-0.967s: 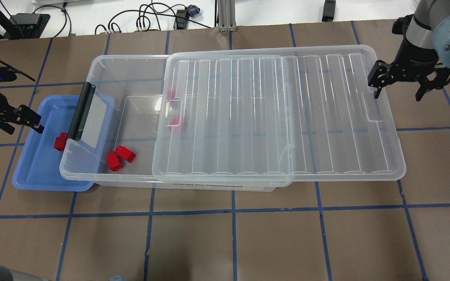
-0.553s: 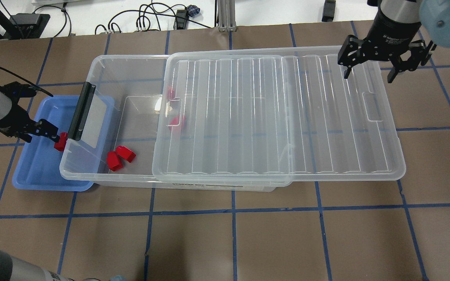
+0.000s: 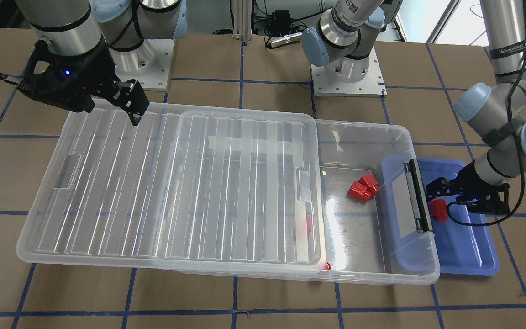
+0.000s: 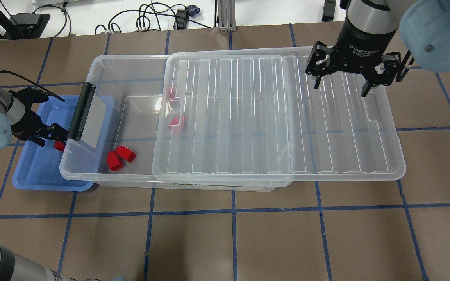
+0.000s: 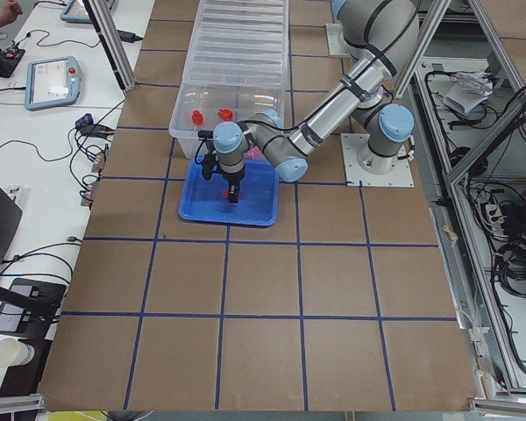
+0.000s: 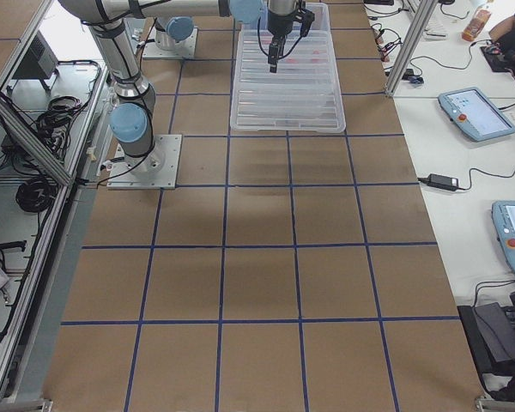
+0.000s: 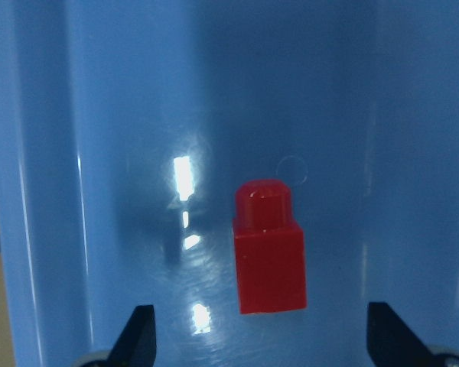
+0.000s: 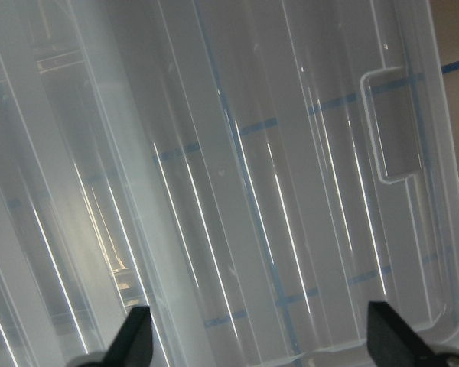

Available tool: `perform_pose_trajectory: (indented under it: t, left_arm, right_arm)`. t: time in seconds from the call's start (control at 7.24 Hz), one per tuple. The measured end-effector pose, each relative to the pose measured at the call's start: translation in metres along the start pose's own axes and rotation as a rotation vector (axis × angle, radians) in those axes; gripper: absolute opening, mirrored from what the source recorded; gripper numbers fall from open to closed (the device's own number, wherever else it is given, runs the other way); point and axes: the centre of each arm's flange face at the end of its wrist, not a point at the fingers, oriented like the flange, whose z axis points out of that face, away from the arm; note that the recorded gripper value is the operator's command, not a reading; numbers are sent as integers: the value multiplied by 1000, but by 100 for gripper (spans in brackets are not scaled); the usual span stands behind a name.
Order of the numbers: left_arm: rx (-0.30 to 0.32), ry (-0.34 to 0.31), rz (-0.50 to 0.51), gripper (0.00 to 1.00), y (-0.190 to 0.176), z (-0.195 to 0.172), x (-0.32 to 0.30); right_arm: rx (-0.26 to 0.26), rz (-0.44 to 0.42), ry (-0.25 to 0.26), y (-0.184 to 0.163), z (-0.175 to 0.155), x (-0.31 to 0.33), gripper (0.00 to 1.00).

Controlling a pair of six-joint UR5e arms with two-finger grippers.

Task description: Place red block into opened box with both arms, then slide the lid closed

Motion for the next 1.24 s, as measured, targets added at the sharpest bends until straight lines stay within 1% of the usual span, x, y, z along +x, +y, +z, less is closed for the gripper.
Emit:
perform_pose_trajectory:
  t: [0.14, 0.28, 0.41, 0.55, 0.69, 0.83, 1.11, 1.24]
  left_arm:
    - [7, -2, -1, 90, -2, 5, -1]
    - [10, -3, -2, 84, -4, 10, -2]
    - [10, -3, -2, 61, -5, 15, -3]
    - [9, -4, -1, 43, -5, 18, -4]
    - [9, -10, 4, 29, -6, 16, -4]
    - [11, -15, 8, 22, -6, 14, -4]
    - [10, -20, 7, 16, -6, 7, -3]
    - [10, -24, 7, 14, -8, -12, 1]
  right_arm:
    - [-6, 0, -12, 7, 0, 0, 100]
    - [-9, -2, -19, 10, 0, 0, 100]
    - [-10, -3, -22, 11, 0, 0, 100]
    - [-10, -4, -24, 12, 0, 0, 100]
    - [-10, -5, -24, 12, 0, -1, 100]
    - [-9, -6, -24, 12, 0, -1, 100]
    - [-9, -5, -23, 11, 0, 0, 100]
    - [-8, -5, -23, 11, 0, 0, 100]
